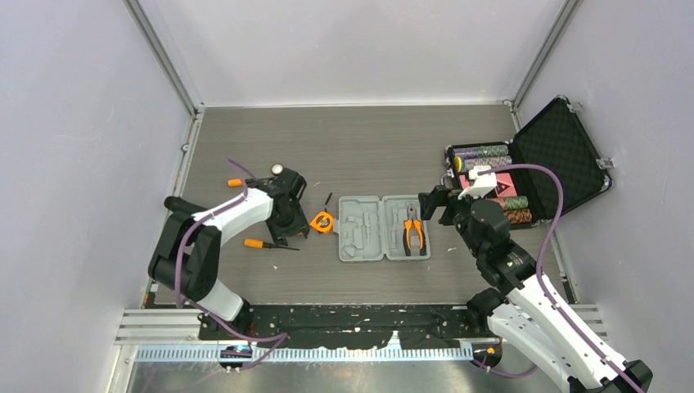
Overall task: Pack the tool kit
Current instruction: Pick up the knife at the center of the board.
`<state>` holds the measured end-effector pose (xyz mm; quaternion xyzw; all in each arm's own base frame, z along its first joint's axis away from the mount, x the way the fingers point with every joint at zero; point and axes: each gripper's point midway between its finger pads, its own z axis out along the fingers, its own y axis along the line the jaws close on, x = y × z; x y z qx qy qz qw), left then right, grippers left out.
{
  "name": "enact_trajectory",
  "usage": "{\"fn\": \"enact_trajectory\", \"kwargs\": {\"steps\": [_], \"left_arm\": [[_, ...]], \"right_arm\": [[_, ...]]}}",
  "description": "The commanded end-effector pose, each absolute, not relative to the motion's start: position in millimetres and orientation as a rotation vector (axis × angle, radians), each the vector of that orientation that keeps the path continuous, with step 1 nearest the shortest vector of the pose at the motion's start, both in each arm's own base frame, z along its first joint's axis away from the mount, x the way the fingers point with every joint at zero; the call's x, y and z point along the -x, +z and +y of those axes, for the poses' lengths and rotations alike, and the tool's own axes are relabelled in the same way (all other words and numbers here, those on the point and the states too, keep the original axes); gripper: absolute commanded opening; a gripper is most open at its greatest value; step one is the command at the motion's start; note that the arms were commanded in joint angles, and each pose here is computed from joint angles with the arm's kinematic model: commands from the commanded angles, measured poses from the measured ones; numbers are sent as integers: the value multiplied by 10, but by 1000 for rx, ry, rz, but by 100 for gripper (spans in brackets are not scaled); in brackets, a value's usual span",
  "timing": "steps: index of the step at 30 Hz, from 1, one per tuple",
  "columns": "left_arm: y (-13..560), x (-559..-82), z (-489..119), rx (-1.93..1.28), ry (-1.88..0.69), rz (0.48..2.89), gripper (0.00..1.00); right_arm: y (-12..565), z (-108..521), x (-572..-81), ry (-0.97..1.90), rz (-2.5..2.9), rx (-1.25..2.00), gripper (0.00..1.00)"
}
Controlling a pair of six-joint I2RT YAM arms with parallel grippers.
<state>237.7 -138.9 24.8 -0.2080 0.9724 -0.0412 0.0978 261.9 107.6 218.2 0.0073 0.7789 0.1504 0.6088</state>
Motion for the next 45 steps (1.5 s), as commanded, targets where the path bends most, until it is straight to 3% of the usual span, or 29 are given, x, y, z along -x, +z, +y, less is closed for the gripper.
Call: {"fn": "enact_trajectory", "kwargs": {"steps": [1,9,16,19,26,34,45], "left_arm": [[618,-2717,-1234,618,-69,2720,57],[502,-3145,-1024,765,-60,2660,58],[233,-3193,-1012,811,-39,2718,55],[131,-3138,-1037,818,-43,2760,49],[147,-2940,-1063,810,-107,2779,23],[483,-2898,-1050,649,-172,2712,0],[1454,-3144,-1367,3,-269,2426,0]], "right_arm": [[2323,1075,-2661,351,1744,-26,96],[2337,1075,-2656,355,1741,-26,96],[2330,1066,-2652,349,1744,-27,96],[2324,1072,-2652,351,1747,-25,96],[2329,1076,-2657,350,1748,-22,96],[2313,1141,-2660,366,1772,13,96],[2354,1365,-2645,437,1845,120,95]]}}
